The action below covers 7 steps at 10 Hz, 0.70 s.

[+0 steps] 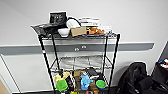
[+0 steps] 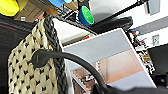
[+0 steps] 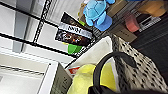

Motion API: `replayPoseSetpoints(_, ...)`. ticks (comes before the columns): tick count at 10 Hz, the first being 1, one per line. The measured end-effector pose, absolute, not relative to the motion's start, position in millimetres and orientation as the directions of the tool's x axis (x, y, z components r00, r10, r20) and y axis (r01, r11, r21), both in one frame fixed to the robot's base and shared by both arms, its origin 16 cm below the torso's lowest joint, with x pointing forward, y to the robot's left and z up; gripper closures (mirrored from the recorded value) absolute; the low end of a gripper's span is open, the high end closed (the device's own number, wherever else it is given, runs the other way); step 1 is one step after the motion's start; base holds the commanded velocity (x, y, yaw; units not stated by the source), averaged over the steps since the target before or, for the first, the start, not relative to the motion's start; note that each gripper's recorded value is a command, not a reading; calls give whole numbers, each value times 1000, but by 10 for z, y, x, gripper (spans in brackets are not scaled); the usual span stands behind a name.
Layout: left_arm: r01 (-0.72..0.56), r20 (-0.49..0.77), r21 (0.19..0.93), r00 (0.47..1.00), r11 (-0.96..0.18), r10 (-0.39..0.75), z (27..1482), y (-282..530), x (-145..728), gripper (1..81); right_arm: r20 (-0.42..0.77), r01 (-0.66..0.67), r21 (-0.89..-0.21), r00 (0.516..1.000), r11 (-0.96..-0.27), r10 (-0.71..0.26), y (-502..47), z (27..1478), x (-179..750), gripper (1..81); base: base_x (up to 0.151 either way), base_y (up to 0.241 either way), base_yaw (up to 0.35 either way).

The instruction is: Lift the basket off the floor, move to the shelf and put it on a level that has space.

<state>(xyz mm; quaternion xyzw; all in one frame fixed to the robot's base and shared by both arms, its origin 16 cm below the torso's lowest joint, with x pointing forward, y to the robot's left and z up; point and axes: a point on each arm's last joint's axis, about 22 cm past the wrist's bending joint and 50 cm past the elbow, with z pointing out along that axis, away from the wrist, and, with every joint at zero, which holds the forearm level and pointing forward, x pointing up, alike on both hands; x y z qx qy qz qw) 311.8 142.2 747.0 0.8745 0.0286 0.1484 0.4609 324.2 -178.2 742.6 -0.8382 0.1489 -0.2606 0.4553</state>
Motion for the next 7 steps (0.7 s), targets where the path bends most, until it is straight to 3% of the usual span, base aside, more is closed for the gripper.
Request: replayPoseSetpoints(7, -90, 238, 820, 952, -565, 193, 7530, 1436, 3113, 811, 299, -8, -847, 820, -532, -488, -1749, 7469, 3228, 811, 112, 0, 0)
